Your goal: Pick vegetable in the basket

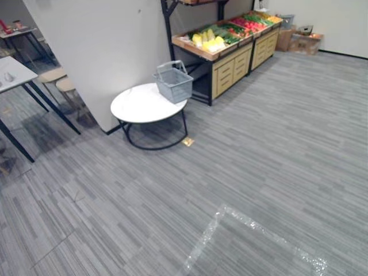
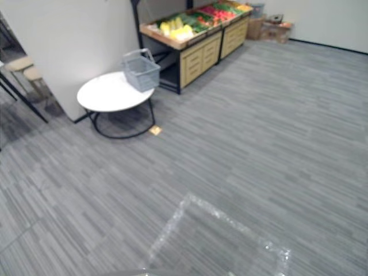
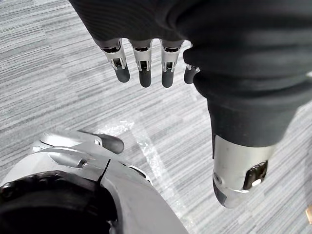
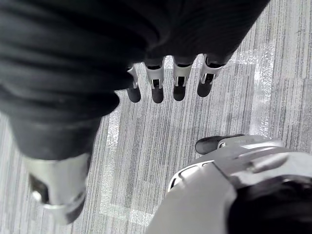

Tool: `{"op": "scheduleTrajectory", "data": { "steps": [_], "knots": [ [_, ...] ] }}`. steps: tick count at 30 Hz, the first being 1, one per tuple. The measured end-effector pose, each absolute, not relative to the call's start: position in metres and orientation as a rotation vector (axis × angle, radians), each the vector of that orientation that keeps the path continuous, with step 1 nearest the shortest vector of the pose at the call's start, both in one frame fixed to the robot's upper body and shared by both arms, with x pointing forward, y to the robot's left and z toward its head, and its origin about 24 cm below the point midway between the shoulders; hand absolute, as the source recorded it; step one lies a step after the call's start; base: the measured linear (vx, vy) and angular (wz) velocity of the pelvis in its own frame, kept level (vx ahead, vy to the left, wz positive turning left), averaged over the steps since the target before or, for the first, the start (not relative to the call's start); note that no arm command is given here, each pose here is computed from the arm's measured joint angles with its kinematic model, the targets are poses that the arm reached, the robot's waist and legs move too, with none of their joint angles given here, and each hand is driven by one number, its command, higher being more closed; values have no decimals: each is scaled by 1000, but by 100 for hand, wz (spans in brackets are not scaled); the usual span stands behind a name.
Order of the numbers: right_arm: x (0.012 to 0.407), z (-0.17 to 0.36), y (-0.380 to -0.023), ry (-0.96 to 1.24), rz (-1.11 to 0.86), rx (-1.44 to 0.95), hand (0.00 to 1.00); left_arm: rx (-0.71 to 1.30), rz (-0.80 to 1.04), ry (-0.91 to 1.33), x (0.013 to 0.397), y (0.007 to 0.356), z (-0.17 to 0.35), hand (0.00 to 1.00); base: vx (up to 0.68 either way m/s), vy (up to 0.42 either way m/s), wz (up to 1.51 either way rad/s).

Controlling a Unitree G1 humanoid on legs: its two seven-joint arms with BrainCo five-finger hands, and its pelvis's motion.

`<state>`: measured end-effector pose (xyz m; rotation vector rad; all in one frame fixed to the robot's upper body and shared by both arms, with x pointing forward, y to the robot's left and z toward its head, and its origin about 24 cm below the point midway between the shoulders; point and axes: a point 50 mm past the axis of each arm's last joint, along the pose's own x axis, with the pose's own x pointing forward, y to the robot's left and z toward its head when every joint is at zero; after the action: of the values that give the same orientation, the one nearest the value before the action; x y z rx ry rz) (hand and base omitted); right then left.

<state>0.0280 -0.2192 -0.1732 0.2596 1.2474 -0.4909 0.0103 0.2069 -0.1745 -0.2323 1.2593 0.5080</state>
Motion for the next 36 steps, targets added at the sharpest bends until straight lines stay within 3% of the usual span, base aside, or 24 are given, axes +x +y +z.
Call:
{"op": "scheduleTrajectory", "data": {
  "steps": [15,23,36],
  "knots": [
    [39,-172,-218,1211,-483,271,0,-226,510,1241,12,207,-174,0,-31,-6,-3],
    [45,-171,-217,1187,-362,210,0,-225,486,1229,13,209,-173,0,13,-3,-2],
    [41,-172,-216,1186,-452,290,0,-221,486,1228,14,210,-173,0,7,-4,0]
  ]
}}
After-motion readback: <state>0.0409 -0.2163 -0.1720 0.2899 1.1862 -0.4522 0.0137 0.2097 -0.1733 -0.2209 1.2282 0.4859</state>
